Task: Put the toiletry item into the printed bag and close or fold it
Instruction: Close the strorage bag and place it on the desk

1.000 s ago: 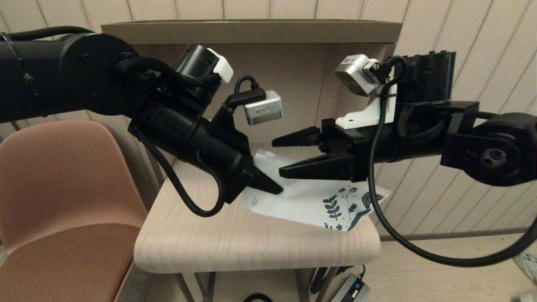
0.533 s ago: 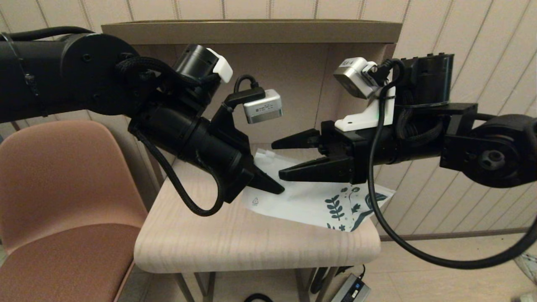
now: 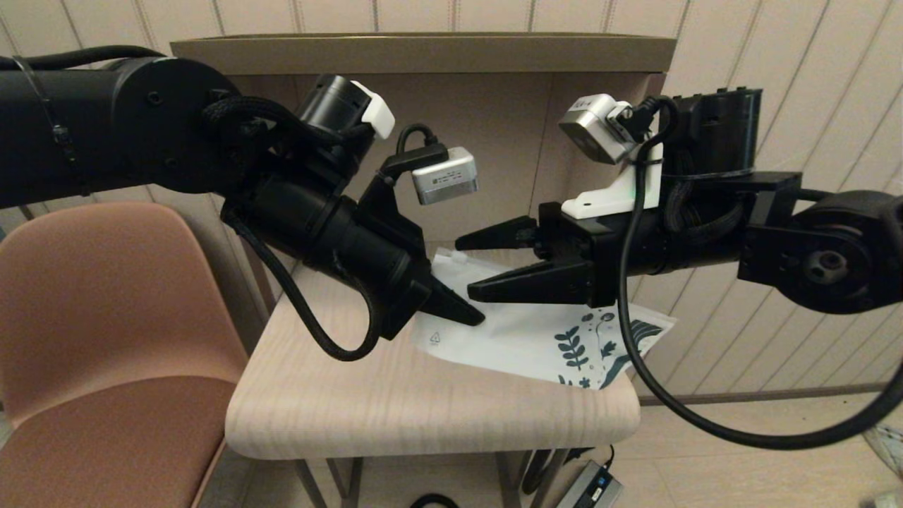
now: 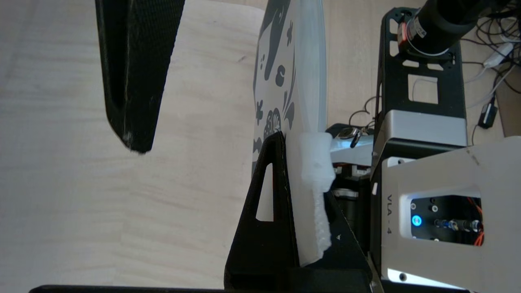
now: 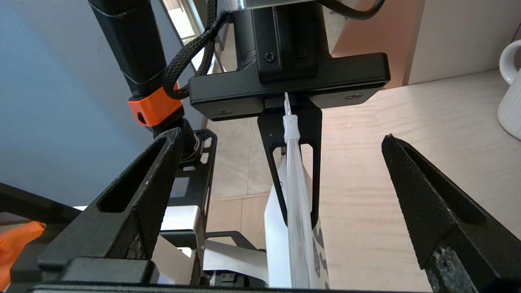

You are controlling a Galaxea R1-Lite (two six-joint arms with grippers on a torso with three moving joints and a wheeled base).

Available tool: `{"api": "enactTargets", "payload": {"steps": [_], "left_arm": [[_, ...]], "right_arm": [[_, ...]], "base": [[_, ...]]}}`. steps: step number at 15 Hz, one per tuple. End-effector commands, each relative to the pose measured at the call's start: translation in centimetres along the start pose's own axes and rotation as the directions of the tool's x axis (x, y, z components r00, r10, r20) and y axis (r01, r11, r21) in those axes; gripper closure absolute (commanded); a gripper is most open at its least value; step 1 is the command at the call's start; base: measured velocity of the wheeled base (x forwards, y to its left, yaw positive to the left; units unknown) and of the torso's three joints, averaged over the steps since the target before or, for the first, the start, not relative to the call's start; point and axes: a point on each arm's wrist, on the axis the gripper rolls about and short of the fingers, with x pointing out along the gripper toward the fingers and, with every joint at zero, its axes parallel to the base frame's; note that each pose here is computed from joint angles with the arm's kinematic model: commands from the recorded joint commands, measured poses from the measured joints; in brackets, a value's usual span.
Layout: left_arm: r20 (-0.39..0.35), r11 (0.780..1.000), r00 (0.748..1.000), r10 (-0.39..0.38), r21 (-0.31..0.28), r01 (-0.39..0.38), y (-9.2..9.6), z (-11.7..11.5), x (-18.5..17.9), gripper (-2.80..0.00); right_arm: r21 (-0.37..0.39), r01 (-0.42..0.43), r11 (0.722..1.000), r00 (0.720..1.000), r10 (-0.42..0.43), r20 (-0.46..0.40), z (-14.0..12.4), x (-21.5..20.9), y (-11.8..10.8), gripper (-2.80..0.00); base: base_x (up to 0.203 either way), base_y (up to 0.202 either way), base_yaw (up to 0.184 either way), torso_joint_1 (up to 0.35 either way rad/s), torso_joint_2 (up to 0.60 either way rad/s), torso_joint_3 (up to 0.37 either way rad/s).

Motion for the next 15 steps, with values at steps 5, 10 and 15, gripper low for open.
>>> {"api": "enactTargets", "payload": {"steps": [5,10,15], "left_arm": [[0.002,1.000,1.000,-0.007,0.001,0.007,0.18,0.22,0.14,0.00],[0.012,1.000,1.000,-0.026,-0.001,0.026,0.27,0.18,0.32,0.00],[0.018,0.999,0.999,-0.036,0.001,0.036,0.29,0.18,0.37,0.00]], "right_arm": [[-0.005,-0.019,1.000,1.000,0.019,0.002,0.02,-0.01,0.03,0.00],[-0.004,-0.026,1.000,1.000,0.026,0.003,0.06,-0.04,-0.02,0.00],[-0.006,-0.026,1.000,1.000,0.026,0.003,0.06,-0.10,0.00,0.00]], "base": [[0.000,0.000,0.000,0.000,0.00,0.000],[0.000,0.000,0.000,0.000,0.00,0.000],[0.000,0.000,0.000,0.000,0.00,0.000]]}}
